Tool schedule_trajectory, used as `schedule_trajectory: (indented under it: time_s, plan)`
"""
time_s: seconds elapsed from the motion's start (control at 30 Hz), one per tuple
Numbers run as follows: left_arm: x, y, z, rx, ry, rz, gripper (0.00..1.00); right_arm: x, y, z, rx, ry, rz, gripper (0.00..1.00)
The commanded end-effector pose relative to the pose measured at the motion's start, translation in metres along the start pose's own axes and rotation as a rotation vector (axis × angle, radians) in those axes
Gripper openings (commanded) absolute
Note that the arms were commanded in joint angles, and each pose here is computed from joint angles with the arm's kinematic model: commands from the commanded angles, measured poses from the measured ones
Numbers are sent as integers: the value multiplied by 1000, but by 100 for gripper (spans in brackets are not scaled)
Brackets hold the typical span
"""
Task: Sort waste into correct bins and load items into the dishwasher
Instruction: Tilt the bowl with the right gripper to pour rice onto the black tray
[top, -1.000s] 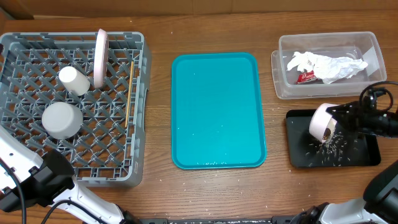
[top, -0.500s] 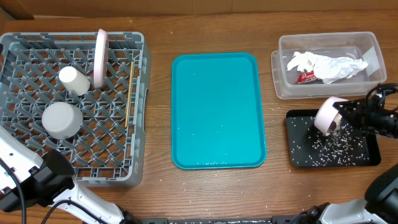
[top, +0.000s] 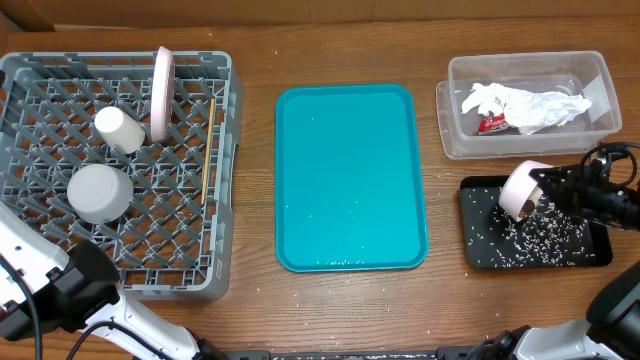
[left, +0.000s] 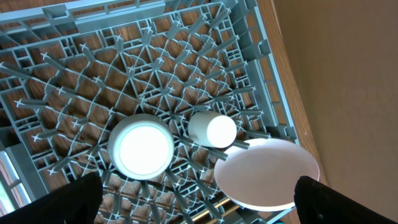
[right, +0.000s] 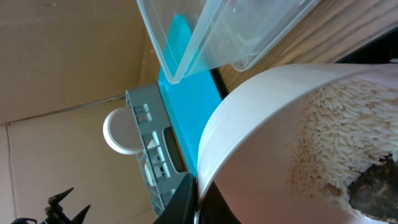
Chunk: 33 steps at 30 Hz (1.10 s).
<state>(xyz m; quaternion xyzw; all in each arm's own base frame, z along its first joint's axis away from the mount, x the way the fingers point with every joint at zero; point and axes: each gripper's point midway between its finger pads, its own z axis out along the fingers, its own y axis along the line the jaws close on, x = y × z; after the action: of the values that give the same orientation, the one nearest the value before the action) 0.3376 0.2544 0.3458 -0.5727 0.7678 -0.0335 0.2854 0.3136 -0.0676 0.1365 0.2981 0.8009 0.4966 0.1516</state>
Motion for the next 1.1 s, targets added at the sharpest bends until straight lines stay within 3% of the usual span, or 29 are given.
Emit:
schedule_trajectory:
  time_s: [0.0, 0.13, 0.3, 0.47, 0.67, 1.07]
  plan:
    - [1, -1, 4, -9, 5, -4, 100, 9, 8, -1, -33, 16, 35, 4]
    - [1, -1, 4, -9, 5, -4, 100, 7, 7, -3, -37, 4, 1, 4]
    - [1, -1, 4, -9, 5, -4, 100, -4, 3, -7, -34, -32, 90, 4]
    - [1, -1, 4, -9, 5, -4, 100, -3, 6, -6, -46, -30, 5, 4]
    - [1, -1, 4, -9, 5, -4, 100, -3, 26, -10, -167, -29, 84, 4]
    - [1, -1, 4, -9, 5, -4, 100, -1, 31, -11, -201, -20, 140, 4]
